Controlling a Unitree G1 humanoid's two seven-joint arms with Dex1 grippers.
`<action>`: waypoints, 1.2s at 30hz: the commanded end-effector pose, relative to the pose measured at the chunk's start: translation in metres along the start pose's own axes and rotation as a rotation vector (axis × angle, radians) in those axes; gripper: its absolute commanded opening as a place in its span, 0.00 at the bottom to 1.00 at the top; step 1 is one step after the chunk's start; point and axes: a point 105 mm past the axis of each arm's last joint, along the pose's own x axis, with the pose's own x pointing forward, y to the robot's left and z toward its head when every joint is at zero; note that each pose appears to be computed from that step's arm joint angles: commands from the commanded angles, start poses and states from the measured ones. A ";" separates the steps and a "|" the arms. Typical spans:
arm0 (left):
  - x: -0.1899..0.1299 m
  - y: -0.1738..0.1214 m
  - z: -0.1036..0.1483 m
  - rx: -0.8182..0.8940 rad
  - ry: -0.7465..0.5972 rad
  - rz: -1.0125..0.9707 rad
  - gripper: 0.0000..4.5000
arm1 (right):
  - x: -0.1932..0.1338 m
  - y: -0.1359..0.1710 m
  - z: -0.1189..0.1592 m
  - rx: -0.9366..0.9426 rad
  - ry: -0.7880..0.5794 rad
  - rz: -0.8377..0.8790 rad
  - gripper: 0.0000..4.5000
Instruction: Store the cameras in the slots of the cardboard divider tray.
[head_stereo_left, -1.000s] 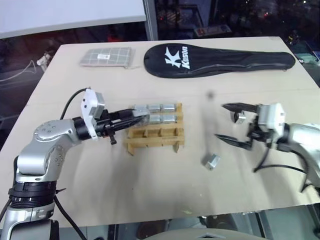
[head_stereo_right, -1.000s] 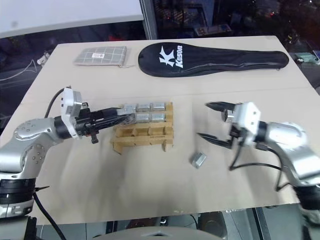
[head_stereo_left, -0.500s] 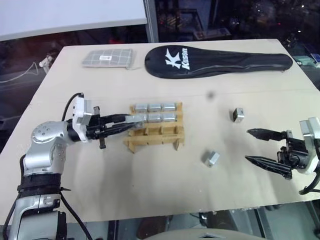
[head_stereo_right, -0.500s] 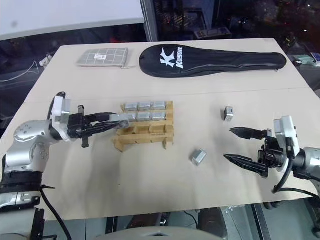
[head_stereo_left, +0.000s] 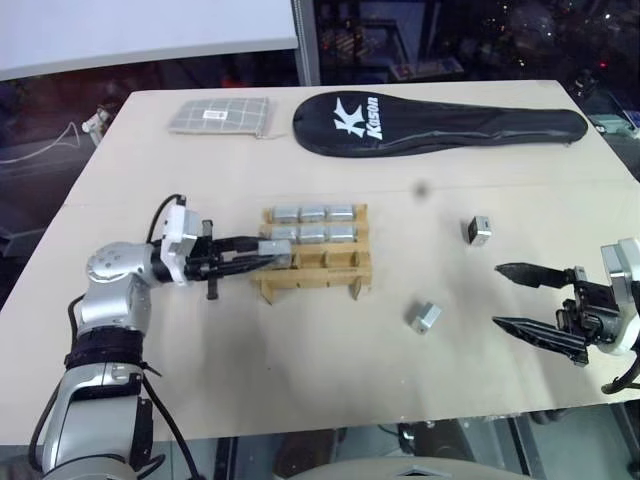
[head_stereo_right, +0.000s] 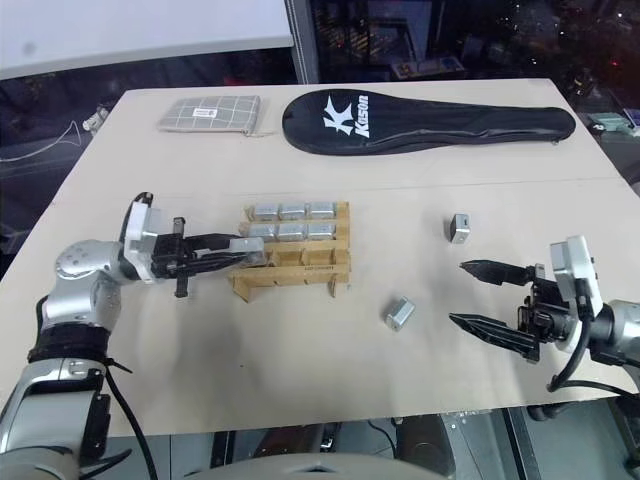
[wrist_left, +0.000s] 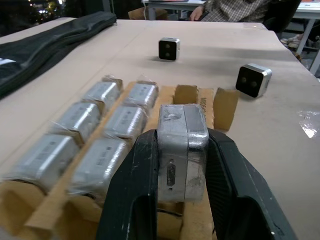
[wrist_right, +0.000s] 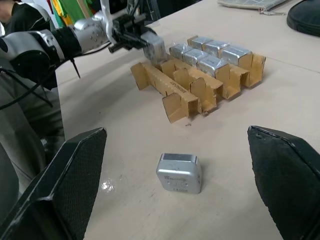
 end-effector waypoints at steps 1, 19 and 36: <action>-0.002 0.008 0.003 0.070 0.032 0.013 0.16 | 0.000 0.002 0.011 -0.048 -0.018 0.000 0.99; -0.003 0.018 -0.010 0.015 0.106 0.052 0.16 | 0.001 0.006 0.011 -0.044 -0.030 0.032 0.99; 0.005 0.011 -0.018 0.017 0.106 0.003 0.16 | 0.001 0.007 0.018 -0.117 -0.114 0.053 0.99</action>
